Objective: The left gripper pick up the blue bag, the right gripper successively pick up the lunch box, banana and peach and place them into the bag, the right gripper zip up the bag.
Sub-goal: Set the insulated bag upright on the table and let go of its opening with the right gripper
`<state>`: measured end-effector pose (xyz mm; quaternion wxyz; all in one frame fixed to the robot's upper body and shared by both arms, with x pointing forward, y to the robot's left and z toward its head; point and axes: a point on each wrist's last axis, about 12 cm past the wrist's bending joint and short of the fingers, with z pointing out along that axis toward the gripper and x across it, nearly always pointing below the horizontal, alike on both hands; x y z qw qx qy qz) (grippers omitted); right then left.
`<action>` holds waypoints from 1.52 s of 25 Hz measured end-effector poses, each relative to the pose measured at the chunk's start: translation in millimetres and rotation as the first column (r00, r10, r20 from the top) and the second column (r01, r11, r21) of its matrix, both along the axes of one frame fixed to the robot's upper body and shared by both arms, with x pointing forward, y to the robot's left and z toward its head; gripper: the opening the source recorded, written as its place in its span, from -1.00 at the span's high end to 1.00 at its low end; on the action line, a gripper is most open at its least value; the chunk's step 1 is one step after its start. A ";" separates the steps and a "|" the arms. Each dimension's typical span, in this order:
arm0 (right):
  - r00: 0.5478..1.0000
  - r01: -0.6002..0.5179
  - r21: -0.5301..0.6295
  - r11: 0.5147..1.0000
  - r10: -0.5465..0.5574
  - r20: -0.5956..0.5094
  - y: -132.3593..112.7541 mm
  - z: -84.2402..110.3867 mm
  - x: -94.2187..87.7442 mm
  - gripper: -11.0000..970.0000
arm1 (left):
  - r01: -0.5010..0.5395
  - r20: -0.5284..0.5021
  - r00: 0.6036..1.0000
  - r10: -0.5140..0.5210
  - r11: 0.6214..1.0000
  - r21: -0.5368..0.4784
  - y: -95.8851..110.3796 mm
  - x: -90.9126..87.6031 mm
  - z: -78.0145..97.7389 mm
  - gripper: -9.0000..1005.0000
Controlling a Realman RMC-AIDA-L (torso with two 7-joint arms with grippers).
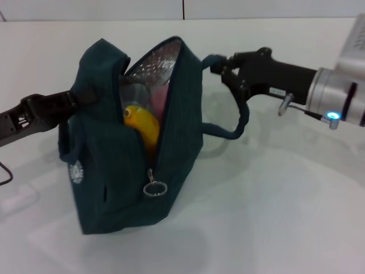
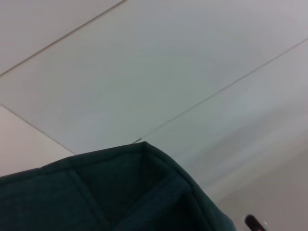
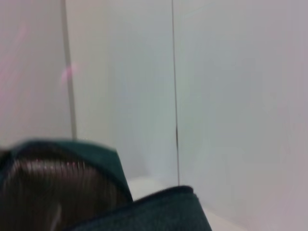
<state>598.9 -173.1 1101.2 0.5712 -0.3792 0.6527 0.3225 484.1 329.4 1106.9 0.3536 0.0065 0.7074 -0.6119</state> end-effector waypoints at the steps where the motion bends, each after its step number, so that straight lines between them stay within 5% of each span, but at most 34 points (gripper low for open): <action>1: 1.000 0.005 0.025 1.000 -0.005 0.015 -3.1 2.2 -1.8 0.82 | 0.002 0.001 1.000 -0.002 1.000 0.000 -0.5 0.7 0.4 0.89; 8: 0.995 0.039 0.175 0.984 -0.054 0.081 -31.2 14.9 -10.1 0.82 | 0.044 0.020 0.999 -0.043 0.999 -0.016 -9.9 7.9 4.9 0.89; 16: 0.985 0.134 0.220 0.966 -0.154 0.073 -63.1 12.6 -14.7 0.82 | 0.063 0.041 0.997 -0.061 0.997 -0.045 -15.8 13.3 9.1 0.89; 38: 0.983 0.144 0.256 0.956 -0.168 0.074 -71.6 12.3 -20.2 0.82 | -0.018 0.076 0.997 0.025 0.996 -0.093 -4.6 13.5 8.8 0.89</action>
